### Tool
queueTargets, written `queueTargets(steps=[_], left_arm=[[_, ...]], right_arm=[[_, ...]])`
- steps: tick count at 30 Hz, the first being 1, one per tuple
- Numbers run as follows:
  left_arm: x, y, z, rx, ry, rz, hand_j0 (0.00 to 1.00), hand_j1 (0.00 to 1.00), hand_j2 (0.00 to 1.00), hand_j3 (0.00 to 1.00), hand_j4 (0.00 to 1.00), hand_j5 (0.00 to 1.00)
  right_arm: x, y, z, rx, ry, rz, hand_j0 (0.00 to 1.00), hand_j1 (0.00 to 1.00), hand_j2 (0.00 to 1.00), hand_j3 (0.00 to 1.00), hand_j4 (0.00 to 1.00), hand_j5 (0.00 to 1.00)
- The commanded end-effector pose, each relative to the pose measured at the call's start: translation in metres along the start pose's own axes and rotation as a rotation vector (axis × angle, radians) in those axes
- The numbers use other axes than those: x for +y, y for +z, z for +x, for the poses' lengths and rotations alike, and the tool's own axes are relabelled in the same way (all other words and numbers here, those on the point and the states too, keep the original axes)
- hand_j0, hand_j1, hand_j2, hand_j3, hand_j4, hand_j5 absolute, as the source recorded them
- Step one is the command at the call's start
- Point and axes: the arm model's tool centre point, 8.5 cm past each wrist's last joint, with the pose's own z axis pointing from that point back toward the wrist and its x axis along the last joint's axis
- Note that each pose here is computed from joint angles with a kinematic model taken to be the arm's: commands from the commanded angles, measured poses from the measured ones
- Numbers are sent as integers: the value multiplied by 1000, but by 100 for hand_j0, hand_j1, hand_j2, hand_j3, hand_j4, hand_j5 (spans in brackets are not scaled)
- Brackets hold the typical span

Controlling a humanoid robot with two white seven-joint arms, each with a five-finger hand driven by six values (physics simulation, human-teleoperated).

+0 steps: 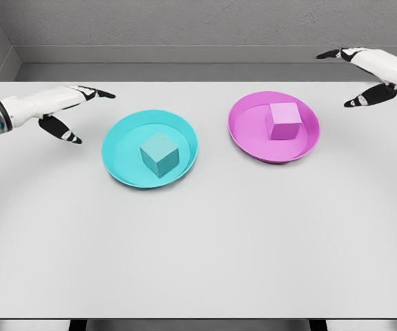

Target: Place the blocks in the corresponding plates according to their colors

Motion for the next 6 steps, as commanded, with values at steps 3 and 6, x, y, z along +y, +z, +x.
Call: queueTargets(steps=[3,6], left_arm=[[-1,5,-7,22,16,4,100,100,100,100,100,100],[-2,7,-12,38,25,2,100,100,100,100,100,100]], right_arm=[[-4,23,-23,73,-22,-13,100,100,100,100,100,100],[-4,23,-23,76,-15,-7,100,100,100,100,100,100]])
